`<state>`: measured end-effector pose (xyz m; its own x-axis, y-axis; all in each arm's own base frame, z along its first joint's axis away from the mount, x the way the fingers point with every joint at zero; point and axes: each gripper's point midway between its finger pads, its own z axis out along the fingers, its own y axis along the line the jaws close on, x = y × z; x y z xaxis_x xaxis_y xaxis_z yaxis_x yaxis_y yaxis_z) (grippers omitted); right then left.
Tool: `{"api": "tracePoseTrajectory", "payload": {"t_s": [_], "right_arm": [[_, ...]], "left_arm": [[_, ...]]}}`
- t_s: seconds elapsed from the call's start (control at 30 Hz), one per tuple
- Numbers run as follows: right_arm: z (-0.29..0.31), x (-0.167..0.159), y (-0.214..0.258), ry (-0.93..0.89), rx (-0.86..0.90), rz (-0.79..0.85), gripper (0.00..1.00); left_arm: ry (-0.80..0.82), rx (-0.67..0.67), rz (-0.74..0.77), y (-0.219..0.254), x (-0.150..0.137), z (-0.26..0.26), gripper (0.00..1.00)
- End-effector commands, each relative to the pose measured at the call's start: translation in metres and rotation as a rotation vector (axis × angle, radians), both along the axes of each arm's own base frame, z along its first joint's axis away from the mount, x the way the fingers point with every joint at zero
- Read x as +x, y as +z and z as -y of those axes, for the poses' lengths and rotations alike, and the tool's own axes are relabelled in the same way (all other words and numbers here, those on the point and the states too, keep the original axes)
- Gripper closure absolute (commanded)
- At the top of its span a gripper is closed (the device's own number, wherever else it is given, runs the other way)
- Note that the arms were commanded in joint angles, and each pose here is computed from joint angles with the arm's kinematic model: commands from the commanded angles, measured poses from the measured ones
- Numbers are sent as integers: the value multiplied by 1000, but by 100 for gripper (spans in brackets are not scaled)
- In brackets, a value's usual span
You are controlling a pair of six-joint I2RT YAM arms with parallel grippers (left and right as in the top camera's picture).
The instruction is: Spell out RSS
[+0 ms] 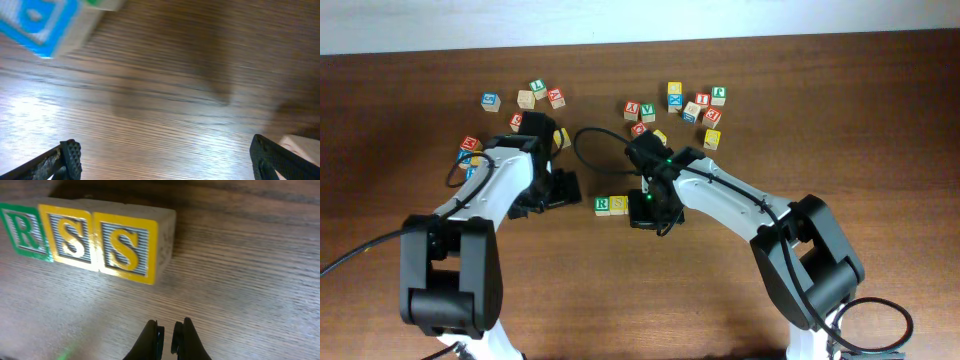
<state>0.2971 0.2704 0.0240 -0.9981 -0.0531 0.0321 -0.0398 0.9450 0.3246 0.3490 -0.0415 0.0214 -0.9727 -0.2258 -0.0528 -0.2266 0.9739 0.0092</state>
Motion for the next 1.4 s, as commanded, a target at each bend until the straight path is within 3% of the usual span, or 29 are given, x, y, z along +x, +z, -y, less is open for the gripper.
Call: {"api": "tracePoseTrajectory", "payload": {"t_s": [0.0,0.3,0.43,1.37], "right_arm": [[-4,3,-2,-14,-12,12,96],[-6,6,-8,-13,-8,16,96],[-7,5,-25,-8,-22,-4,96],[-16,18,-23,-10,15,48,96]], "left_arm": [[76,27,-15,-1,1,-27,1],[174,25,-45,-1,-6,-61,1],[174,25,-50,-1,-7,-61,1],[174,25,-50,-1,-7,-61,1]]}}
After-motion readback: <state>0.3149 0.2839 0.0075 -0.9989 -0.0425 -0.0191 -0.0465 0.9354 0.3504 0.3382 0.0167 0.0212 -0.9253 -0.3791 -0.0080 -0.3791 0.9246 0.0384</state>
